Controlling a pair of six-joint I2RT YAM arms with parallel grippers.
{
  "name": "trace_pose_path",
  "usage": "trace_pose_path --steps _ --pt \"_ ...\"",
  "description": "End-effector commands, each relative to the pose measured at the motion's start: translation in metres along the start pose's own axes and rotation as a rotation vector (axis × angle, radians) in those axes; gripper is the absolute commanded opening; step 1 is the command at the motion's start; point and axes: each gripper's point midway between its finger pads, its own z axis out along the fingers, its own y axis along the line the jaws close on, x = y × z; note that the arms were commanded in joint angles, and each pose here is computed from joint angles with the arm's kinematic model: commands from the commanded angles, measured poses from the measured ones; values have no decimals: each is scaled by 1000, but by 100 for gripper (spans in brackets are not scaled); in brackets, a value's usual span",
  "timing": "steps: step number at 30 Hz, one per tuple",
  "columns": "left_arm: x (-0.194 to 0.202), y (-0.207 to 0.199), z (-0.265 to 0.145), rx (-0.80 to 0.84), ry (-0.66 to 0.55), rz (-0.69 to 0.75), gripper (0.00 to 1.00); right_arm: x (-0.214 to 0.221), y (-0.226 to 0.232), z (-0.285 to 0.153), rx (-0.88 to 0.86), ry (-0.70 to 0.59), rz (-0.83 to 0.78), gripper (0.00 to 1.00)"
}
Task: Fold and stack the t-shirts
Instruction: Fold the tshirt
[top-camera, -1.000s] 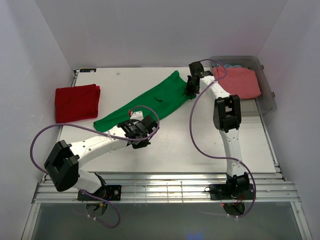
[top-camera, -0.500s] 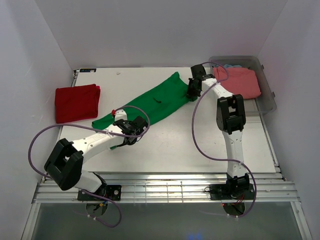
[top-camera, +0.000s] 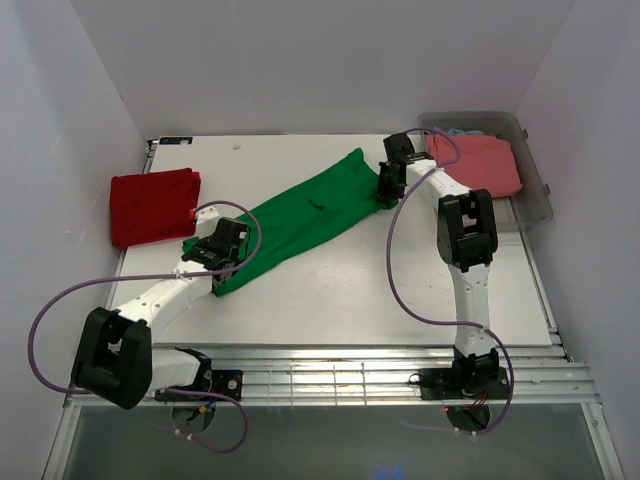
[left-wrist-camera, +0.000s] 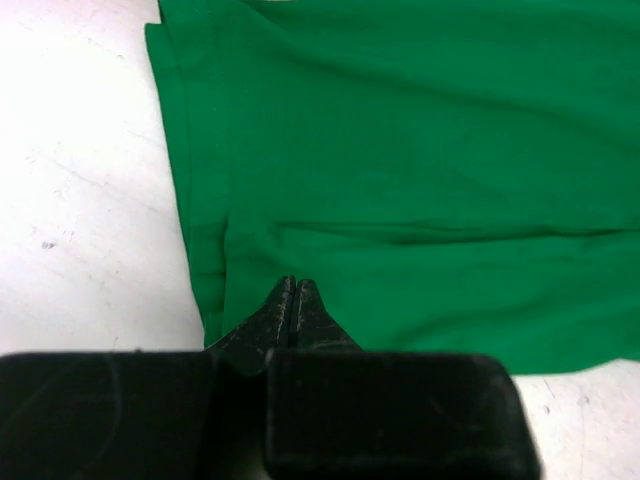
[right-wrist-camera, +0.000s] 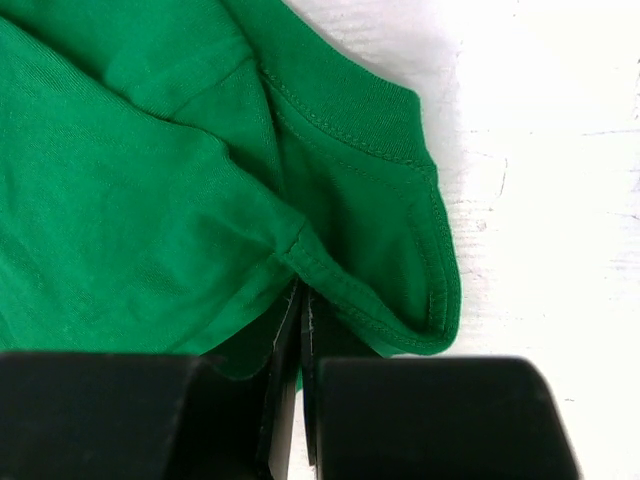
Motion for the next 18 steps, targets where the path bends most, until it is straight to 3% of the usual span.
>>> trace_pose_path --steps 1,13,18 --pt "0 -13 16 65 32 4 0 5 -8 -15 30 17 -27 8" --pt "50 -8 51 -50 242 106 0 4 -8 -18 35 15 -20 8" --pt "88 -4 48 -80 404 178 0 -2 -10 -20 54 3 -20 8"
